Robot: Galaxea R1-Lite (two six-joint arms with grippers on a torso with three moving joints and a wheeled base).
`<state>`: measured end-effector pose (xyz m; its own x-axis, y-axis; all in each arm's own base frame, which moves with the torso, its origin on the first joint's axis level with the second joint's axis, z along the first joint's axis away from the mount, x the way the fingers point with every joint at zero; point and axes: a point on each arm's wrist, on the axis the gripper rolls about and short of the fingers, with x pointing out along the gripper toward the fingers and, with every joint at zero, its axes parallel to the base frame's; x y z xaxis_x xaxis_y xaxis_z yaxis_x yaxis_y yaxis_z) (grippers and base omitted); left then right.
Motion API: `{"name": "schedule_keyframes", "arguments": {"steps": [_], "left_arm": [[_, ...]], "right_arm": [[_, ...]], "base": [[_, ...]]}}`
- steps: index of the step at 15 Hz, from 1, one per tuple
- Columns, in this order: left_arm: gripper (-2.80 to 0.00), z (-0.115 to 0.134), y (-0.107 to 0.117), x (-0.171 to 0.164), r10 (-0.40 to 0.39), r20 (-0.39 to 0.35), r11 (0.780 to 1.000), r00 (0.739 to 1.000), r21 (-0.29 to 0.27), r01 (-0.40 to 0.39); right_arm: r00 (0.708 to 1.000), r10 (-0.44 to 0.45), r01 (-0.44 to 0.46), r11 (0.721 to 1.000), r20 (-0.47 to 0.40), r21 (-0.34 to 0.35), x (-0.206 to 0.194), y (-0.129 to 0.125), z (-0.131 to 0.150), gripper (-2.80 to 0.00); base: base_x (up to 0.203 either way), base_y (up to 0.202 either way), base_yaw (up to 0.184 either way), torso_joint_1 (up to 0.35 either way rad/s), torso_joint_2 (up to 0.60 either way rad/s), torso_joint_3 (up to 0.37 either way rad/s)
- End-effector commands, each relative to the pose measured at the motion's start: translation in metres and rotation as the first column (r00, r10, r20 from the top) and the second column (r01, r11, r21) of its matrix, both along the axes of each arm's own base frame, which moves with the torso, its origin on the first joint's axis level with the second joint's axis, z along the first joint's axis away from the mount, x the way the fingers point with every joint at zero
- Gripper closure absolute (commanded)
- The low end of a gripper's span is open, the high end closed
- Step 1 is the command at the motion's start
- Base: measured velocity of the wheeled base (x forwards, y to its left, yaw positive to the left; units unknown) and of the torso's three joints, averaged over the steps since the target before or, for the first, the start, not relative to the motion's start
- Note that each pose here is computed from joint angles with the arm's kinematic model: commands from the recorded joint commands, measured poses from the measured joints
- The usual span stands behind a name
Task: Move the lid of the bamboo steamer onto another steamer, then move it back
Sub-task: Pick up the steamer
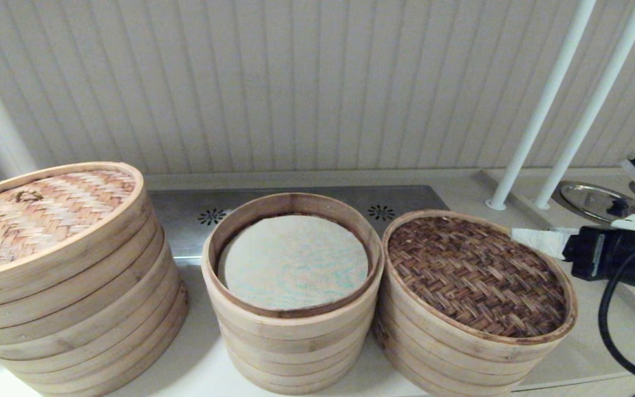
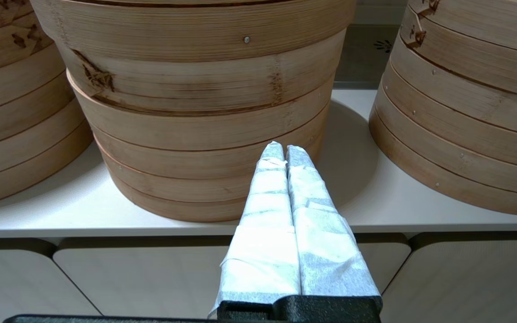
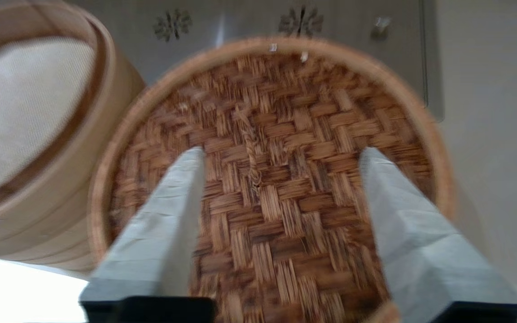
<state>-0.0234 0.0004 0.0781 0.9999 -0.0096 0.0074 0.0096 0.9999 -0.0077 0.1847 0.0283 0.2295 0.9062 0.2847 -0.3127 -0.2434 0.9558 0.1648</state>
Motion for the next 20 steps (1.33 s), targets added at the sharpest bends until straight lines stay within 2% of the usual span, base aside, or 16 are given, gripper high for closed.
{"name": "schedule_keyframes", "arguments": {"steps": [1,7,20], "left_arm": [[0.0,0.0,0.0,0.0,0.0,0.0,1.0,1.0,-0.001,0.0],[0.0,0.0,0.0,0.0,0.0,0.0,1.0,1.0,-0.001,0.0],[0.0,0.0,0.0,0.0,0.0,0.0,1.0,1.0,0.0,0.0]], "right_arm": [[0.997,0.002,-0.004,1.0,-0.08,-0.027,0.023,0.01,-0.019,-2.8],[0.998,-0.044,0.039,0.992,-0.033,-0.123,0.056,0.035,-0.045,-2.8],[0.999,-0.034,0.028,0.989,-0.035,-0.148,0.051,0.038,-0.05,-2.8]], "base": [[0.0,0.0,0.0,0.0,0.0,0.0],[0.0,0.0,0.0,0.0,0.0,0.0],[0.0,0.0,0.0,0.0,0.0,0.0]]}}
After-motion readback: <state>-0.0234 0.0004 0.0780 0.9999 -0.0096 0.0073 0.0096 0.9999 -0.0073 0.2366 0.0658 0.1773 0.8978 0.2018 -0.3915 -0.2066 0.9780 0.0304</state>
